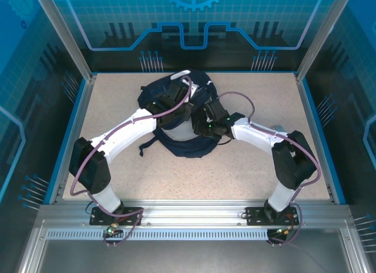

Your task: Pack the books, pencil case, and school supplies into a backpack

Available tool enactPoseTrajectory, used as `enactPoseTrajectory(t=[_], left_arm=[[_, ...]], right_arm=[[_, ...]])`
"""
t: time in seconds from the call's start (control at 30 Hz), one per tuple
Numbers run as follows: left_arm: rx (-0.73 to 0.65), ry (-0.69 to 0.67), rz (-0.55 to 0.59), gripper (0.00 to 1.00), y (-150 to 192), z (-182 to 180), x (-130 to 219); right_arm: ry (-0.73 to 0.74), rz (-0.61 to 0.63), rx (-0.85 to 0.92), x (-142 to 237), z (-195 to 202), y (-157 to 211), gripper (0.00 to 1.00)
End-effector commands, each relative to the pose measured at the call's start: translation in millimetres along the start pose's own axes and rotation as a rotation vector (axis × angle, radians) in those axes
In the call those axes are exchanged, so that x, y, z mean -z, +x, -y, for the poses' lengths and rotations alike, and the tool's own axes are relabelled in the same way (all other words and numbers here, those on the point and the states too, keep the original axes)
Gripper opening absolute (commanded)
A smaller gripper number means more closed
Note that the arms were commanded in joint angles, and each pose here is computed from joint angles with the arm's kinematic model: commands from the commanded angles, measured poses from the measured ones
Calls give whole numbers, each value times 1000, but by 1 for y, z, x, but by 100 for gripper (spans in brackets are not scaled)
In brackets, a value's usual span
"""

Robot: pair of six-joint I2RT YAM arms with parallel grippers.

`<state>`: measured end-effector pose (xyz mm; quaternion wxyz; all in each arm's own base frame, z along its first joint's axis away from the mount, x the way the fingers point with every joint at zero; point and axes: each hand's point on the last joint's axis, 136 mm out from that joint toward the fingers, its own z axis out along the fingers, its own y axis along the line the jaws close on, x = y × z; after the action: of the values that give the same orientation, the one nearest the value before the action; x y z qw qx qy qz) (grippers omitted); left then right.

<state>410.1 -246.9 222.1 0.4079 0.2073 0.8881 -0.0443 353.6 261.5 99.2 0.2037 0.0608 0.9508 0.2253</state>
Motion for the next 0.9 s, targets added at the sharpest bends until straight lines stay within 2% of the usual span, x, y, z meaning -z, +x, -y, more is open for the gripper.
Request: enactPoseTrajectory(t=[0.0,0.6,0.73,0.87], left_arm=[[46,53,86,0,-24,7,20],[54,84,75,0,-21,12,21],[61,91,71,0,-20,14,20],[64,98,66,0,-18,15,18]], right_arm=[[-65,102,-26,1,-16,-35,44],[-79,324,-98,-28,-7,-120,30],[-90,328,-116,-33,-5,-131,31],[-121,291,-128,-17,-6,-117,39]])
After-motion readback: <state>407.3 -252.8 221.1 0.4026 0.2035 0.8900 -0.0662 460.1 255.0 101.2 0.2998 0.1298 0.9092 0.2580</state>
